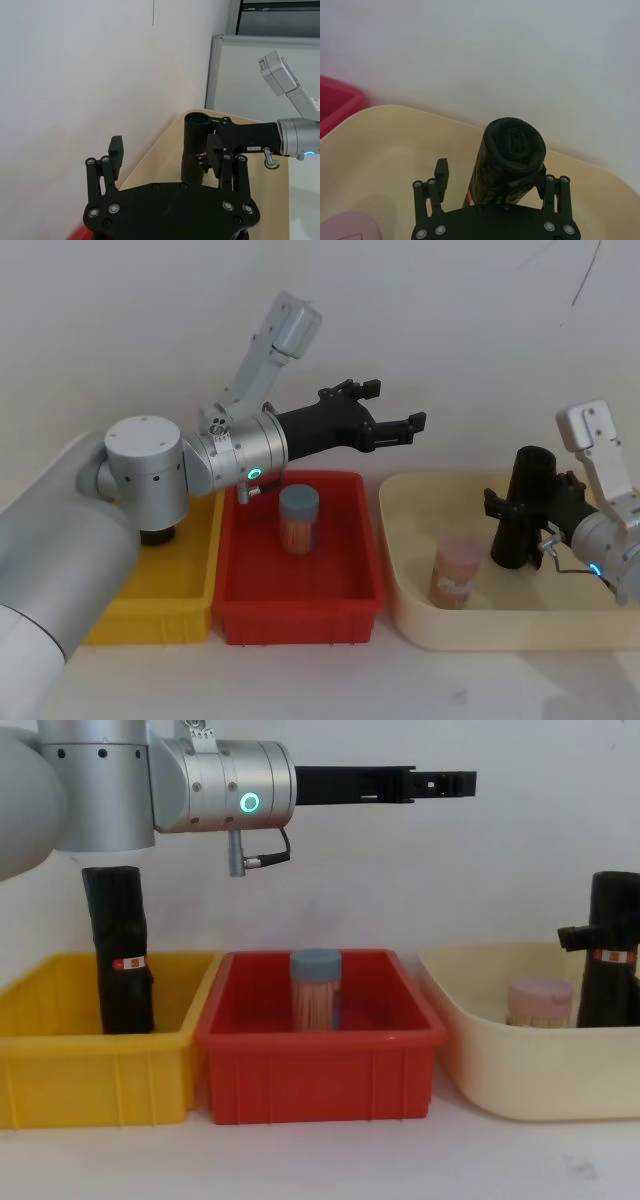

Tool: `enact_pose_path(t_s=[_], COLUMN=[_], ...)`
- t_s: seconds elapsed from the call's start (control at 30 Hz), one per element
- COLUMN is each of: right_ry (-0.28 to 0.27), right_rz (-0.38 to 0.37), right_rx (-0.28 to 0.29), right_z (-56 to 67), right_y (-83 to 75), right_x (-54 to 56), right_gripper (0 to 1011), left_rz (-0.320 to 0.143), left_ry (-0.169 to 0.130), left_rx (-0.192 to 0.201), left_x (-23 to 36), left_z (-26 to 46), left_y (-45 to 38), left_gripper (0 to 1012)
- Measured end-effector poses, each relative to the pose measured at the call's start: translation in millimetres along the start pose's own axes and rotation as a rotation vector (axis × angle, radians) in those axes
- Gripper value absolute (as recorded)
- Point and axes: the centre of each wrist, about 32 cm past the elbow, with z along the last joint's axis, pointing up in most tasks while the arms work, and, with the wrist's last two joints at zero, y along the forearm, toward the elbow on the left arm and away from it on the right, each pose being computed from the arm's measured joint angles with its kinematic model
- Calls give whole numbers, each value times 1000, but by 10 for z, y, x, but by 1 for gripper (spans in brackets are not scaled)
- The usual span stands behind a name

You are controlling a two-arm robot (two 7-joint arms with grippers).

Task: Pick up the garbage bag with the one hand and transfer it to the other hand.

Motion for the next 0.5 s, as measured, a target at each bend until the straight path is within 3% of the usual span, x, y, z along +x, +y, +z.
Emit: enact_pose_path(t_s=[0.5], right_ry=[2], right_rz=[-32], right_rx=[-15], right_z=[5], right_y=[-82], right_x=[-24], right_gripper=[1004], left_rz=[0], left_ry=[0], left_rx=[0], left_x=[0], left_z=[0], left_y=[0], left_gripper=[1002])
